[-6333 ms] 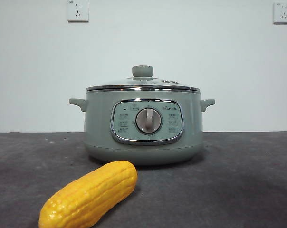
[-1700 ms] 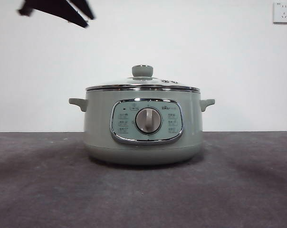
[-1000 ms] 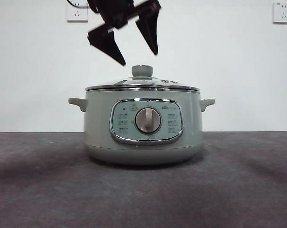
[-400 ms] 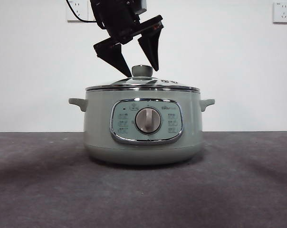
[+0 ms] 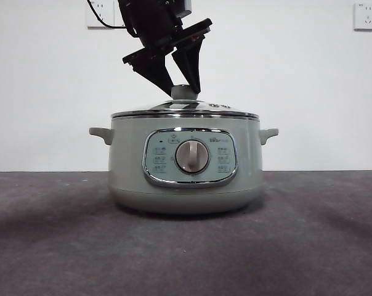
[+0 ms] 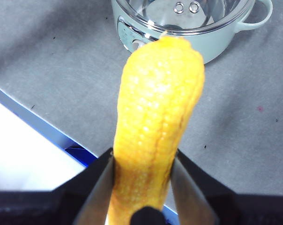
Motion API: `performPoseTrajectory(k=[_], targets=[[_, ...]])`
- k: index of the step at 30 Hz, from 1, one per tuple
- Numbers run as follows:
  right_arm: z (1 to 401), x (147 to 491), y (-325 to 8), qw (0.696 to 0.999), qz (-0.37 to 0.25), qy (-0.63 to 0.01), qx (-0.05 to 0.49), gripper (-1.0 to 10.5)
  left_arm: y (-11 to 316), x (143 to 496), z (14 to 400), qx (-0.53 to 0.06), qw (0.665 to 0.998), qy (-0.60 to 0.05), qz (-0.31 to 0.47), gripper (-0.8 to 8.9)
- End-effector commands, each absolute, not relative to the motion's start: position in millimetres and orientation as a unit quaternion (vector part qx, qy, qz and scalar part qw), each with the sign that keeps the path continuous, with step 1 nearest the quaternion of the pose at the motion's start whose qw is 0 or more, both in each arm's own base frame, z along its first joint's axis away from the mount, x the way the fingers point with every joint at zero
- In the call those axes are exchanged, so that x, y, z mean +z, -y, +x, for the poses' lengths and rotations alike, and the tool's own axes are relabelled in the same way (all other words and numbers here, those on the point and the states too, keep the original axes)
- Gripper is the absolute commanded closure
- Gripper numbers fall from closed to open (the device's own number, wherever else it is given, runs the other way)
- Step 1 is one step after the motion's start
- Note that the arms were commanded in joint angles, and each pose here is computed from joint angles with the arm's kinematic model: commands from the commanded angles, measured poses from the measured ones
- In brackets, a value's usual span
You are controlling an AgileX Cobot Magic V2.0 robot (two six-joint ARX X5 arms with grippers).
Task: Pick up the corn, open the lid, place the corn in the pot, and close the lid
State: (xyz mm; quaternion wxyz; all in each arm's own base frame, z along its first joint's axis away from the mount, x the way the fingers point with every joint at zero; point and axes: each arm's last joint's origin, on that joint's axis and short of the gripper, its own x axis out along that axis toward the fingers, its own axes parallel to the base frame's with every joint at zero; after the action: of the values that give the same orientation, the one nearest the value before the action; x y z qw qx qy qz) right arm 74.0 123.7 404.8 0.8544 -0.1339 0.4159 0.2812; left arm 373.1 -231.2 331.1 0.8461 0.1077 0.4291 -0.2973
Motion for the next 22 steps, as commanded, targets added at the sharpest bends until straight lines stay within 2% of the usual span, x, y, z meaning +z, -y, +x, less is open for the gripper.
performPoseTrajectory(k=[1, 13, 16, 22], targets=[[73, 404, -122, 0.852, -0.136, -0.423, 0.277, 9.6, 234, 327, 377, -0.299, 0.848, -0.423, 0.112, 8.23], [73, 404, -122, 0.852, -0.136, -0.422, 0.277, 9.6, 221, 374, 363, -0.300, 0.876, -0.363, 0.105, 8.23], [73, 405, -123, 0.853, -0.133, -0.420, 0.279, 9.6, 214, 385, 358, -0.285, 0.886, -0.349, 0.111, 8.23], [80, 410, -134, 0.872, -0.090, -0.386, 0.285, 9.6, 195, 404, 353, -0.268, 0.899, -0.326, 0.116, 8.23]])
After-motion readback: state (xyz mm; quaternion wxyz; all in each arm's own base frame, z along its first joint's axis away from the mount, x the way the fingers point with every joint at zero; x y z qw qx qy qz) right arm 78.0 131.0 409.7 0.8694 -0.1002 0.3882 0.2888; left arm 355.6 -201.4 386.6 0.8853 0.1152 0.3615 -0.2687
